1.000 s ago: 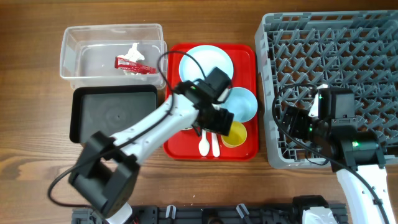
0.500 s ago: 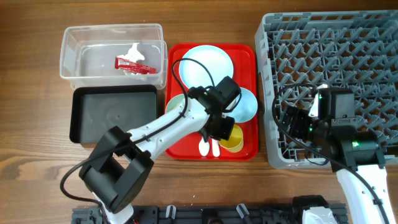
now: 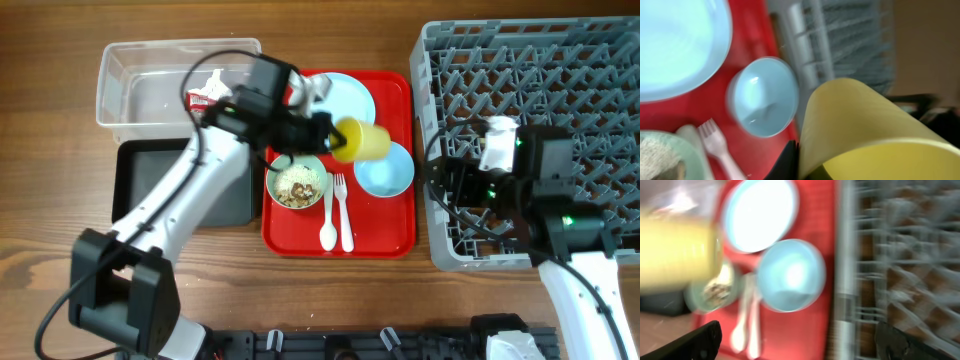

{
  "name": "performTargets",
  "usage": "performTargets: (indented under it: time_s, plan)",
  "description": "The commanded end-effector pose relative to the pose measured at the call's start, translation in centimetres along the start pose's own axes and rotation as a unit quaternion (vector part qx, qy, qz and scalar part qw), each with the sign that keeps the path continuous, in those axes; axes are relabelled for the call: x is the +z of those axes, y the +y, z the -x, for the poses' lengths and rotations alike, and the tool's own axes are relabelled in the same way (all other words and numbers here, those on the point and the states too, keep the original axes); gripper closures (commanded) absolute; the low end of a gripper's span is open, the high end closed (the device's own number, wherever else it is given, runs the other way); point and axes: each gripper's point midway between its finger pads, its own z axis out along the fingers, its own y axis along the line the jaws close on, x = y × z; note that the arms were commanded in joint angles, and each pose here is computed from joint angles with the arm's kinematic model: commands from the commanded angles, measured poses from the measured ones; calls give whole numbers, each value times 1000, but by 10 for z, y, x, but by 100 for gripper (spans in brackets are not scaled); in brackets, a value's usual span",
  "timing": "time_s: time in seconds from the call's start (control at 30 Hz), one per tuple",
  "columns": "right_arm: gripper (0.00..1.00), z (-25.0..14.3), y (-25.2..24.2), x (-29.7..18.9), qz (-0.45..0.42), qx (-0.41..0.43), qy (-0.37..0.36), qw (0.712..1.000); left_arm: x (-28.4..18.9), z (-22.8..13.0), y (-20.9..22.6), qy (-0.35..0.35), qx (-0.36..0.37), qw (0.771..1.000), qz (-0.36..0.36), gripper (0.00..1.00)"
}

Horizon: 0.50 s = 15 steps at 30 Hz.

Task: Sort waste into correct bins and load items into the dishwasher rack
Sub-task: 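Hand the yellow cup from the left gripper to the right gripper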

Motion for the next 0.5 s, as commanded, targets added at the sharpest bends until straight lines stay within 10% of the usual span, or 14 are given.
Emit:
performTargets:
  time_s: [0.0, 0.47]
  plan:
    - [0, -4, 55, 2, 178, -64, 31, 981, -24, 5, -35, 31, -45, 987, -152, 96]
    - [0, 29, 120, -2, 494, -143, -19, 857, -37, 0, -53, 56, -38, 974, -218, 96]
